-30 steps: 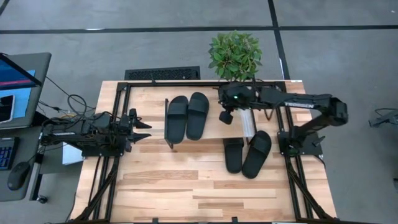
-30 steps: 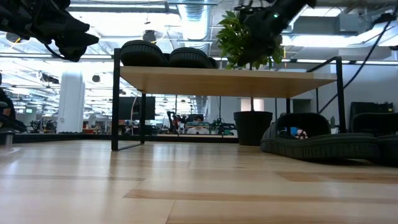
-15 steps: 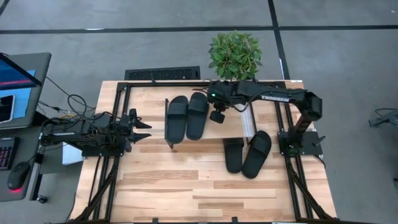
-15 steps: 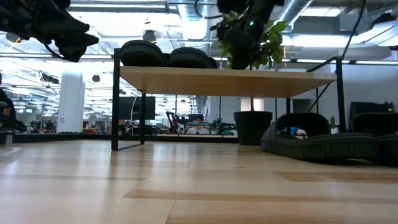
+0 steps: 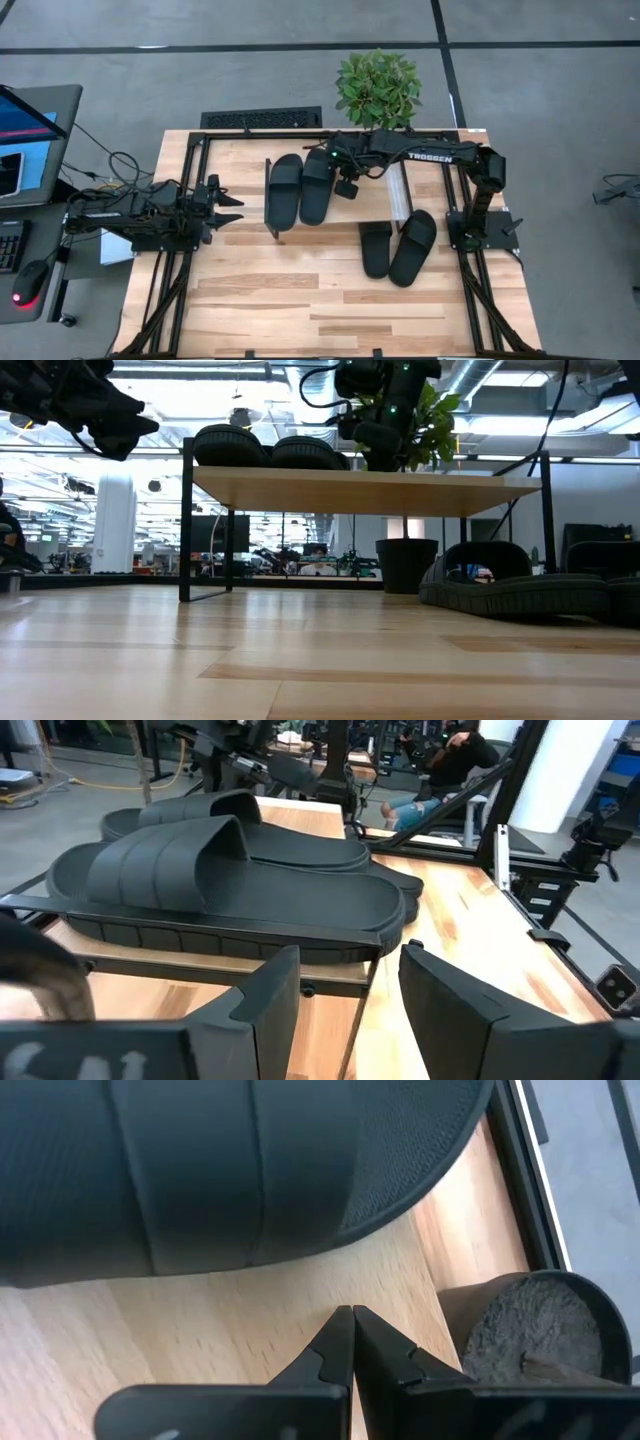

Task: Pick and place slides into the shelf
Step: Put the black slide on the shelf

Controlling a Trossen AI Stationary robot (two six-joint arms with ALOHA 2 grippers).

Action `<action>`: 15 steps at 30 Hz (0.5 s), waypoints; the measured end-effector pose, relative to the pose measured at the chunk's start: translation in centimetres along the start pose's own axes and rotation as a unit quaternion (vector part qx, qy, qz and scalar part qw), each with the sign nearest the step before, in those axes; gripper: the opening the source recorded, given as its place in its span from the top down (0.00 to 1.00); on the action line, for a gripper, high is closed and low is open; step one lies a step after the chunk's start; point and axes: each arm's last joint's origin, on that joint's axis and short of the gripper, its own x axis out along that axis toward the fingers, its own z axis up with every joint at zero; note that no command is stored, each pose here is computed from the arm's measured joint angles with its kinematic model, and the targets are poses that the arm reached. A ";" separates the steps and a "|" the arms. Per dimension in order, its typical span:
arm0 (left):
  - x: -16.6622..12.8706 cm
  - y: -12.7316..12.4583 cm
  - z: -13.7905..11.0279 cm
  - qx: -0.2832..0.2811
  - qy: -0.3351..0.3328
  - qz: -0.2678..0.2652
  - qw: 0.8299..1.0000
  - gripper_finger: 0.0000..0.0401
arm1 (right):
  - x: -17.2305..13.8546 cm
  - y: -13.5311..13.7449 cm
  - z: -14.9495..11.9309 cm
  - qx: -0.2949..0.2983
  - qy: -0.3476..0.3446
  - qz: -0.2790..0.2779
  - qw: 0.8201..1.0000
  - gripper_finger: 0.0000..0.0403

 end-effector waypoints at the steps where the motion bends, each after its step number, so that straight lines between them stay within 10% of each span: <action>1: 0.0 0.0 0.0 0.000 0.000 0.003 1.000 0.60 | 0.0 0.0 0.0 0.000 -0.002 0.000 1.000 1.00; 15: 0.0 0.0 0.0 0.005 0.001 0.006 1.000 0.60 | -0.1 0.6 0.6 -0.007 -0.032 0.005 0.999 1.00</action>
